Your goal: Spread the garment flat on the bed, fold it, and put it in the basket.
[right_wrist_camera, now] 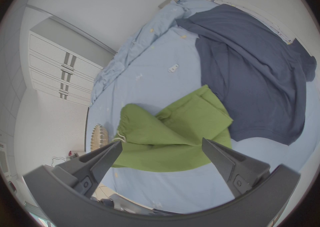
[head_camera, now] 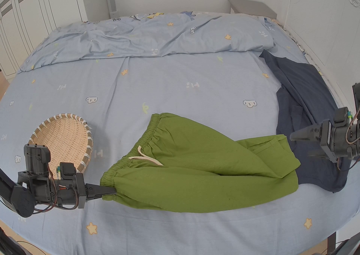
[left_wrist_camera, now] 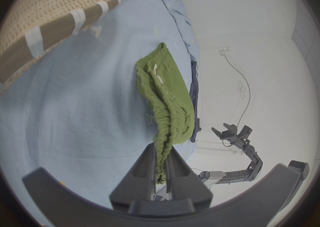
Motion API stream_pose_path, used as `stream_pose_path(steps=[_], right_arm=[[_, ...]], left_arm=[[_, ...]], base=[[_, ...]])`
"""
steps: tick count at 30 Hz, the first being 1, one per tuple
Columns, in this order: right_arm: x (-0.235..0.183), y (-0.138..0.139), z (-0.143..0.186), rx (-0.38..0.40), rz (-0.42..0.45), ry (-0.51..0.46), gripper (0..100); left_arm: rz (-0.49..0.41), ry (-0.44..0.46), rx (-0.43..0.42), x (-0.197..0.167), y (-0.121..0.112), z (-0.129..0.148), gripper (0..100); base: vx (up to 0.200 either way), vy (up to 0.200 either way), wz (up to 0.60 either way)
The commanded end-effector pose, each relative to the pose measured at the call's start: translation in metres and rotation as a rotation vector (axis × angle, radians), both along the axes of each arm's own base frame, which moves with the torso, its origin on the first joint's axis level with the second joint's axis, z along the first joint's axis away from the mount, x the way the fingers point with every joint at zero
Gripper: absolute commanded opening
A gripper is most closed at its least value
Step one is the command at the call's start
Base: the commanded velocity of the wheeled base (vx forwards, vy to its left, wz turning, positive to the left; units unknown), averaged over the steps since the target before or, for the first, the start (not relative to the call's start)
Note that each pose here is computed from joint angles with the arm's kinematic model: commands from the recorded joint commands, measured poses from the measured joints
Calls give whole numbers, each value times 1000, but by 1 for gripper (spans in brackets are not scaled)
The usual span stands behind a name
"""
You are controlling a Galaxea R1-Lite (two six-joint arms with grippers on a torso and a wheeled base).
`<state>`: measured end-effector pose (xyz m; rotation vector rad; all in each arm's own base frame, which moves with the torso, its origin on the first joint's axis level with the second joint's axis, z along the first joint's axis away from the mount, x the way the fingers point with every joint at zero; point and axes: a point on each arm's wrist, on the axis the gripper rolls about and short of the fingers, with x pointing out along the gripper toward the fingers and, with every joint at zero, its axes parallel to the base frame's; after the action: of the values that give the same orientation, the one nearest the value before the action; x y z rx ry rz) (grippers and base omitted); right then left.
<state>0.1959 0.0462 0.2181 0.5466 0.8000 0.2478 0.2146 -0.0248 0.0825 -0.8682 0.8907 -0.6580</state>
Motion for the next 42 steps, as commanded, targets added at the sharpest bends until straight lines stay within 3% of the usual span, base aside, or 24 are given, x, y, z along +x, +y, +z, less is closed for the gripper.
stream_pose_path(steps=[1,10,16,21,24,28,39,40,42], right_arm=[[-4,-28,-39,-42,-41,114,100],[5,-38,-93,-109,68,283,100],[19,-43,-120,-126,109,326,100],[25,-43,-143,-156,173,301,100],[27,-43,-147,-143,183,284,100],[30,-49,-146,-54,213,221,100],[36,-50,-148,-57,224,150,100],[38,-50,-147,-59,225,135,0],[39,-50,-148,-59,223,129,0]], left_arm=[[27,-41,15,0,9,3,0],[8,-68,26,0,7,5,0],[8,-66,26,1,7,4,0],[6,-77,26,3,7,6,0],[6,-77,26,4,7,6,0],[-9,-73,24,4,4,5,0],[-11,-60,25,9,3,1,0],[-11,-60,25,9,3,1,0],[-11,-62,25,9,3,1,0]], base=[[0,0,0],[0,0,0],[0,0,0],[0,0,0],[0,0,0],[0,0,0],[0,0,0],[0,0,0],[0,0,0]])
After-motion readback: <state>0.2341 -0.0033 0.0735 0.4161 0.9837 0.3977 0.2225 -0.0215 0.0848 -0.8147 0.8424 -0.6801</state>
